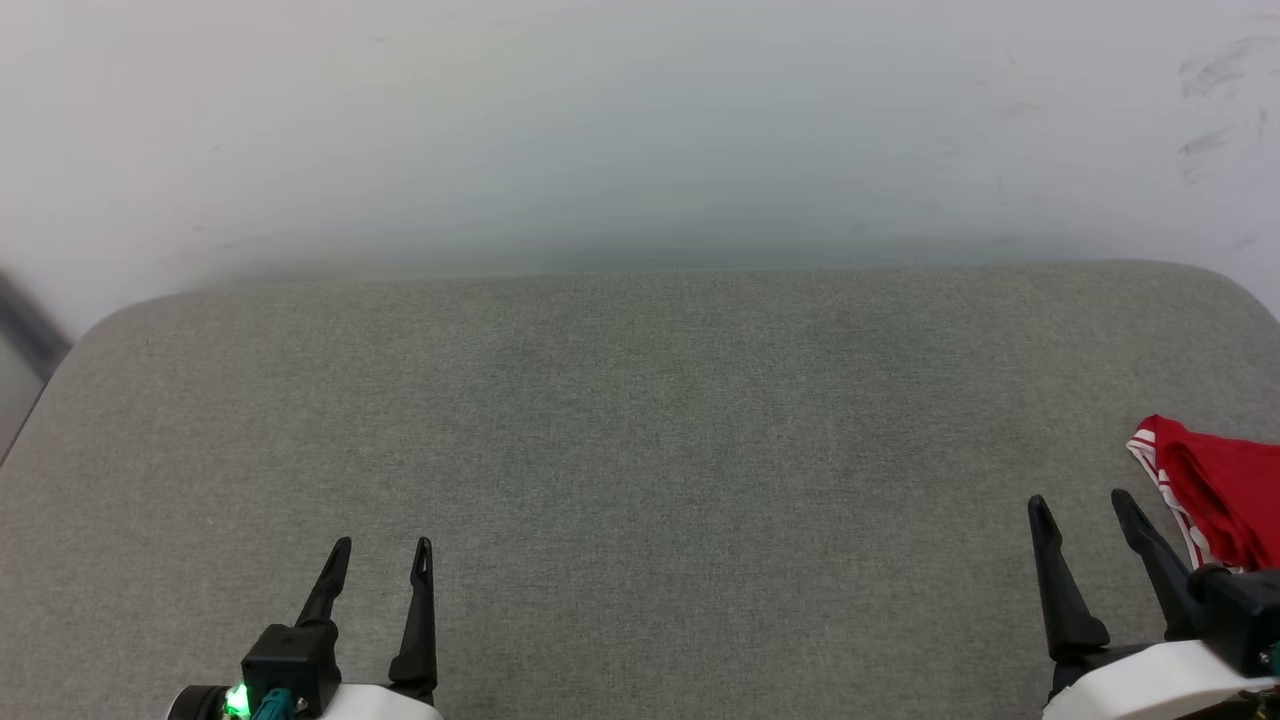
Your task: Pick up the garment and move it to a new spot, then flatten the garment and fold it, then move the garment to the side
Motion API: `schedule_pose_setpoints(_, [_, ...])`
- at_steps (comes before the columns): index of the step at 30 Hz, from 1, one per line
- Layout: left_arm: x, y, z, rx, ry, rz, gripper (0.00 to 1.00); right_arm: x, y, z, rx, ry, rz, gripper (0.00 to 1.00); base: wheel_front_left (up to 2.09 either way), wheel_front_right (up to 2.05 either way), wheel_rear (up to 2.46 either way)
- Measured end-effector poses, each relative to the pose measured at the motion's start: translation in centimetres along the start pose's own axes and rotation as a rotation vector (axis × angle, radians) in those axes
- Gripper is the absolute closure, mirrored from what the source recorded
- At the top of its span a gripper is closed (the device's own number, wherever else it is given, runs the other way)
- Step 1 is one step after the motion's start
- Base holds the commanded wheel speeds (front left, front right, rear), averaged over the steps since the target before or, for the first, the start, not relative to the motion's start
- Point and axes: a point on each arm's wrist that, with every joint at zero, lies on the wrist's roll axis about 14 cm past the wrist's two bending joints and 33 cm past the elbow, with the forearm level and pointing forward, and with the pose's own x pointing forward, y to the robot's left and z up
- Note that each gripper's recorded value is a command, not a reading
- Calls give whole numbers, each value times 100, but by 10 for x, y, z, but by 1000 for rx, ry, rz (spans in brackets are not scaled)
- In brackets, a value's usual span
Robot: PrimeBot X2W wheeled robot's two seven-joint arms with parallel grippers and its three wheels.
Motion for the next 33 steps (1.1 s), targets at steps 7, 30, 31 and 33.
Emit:
schedule_pose_setpoints(7, [-1,1,-2,0,6,5,0,2,2,-1,-5,1,5,0,0,0,0])
schedule_pose_setpoints(30, [-2,13,-32,-348,149,96,100,5,0,-30,355,66,-5,100,0,0,0])
schedule_pose_setpoints(31, [-1,13,-32,-367,149,98,100,5,0,-31,374,68,-6,100,0,0,0])
schedule_pose_setpoints(33, [0,14,-33,-403,155,104,100,7,-1,-30,407,64,-6,100,0,0,0])
